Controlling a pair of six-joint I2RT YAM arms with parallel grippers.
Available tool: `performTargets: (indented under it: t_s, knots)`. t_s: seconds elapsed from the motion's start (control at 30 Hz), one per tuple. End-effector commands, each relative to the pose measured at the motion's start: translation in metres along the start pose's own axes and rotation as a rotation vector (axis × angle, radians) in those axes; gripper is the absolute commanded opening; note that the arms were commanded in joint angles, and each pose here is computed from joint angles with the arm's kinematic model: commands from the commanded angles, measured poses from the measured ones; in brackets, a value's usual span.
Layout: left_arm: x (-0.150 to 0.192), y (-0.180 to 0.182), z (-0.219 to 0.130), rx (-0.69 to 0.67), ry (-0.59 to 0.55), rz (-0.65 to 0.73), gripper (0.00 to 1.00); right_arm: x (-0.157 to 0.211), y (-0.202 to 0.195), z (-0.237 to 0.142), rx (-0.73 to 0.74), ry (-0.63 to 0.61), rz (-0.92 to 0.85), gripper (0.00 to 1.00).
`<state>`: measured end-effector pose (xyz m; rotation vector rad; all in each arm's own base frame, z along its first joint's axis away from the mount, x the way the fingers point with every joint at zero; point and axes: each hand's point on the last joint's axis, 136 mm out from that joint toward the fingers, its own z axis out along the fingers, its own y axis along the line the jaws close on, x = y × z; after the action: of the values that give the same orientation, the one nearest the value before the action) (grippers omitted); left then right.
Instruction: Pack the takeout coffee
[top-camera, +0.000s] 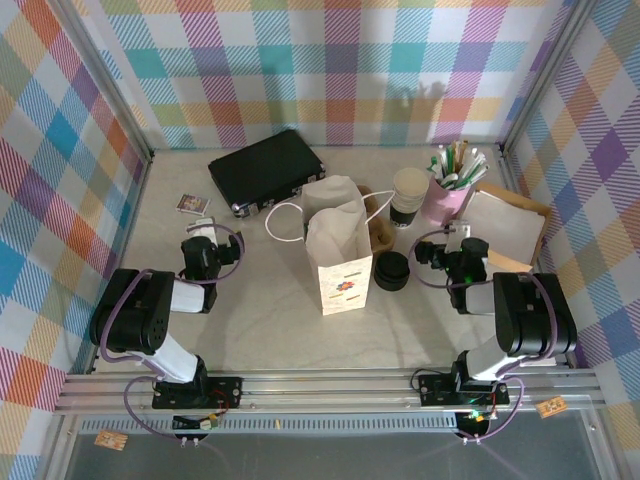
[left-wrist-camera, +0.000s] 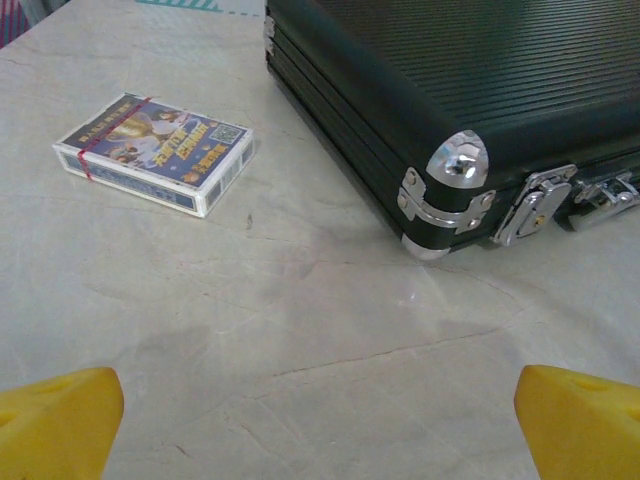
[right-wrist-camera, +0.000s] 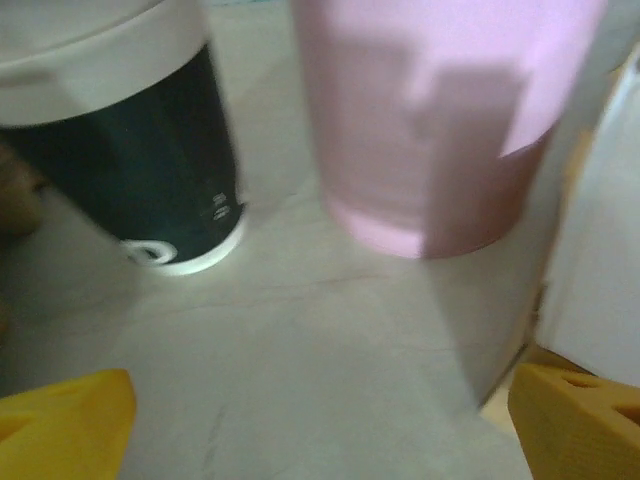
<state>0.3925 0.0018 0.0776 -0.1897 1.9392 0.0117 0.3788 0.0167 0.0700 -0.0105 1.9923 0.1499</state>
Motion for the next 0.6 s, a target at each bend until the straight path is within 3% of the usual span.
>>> performTargets:
  t_s: [0.0, 0.17, 0.57]
  knots:
    - [-0.009, 0.004, 0.000, -0.030, -0.027, 0.016, 1.00, -0.028, -0.011, 0.007, 0.122, -0.064, 0.002, 0.99]
    - [-0.011, 0.015, -0.008, -0.096, -0.073, -0.007, 1.00, -0.029, -0.017, 0.004, 0.157, -0.079, 0.015, 0.99]
    - [-0.008, -0.001, 0.002, -0.019, -0.012, 0.040, 1.00, -0.029, -0.017, 0.004, 0.156, -0.083, 0.014, 0.99]
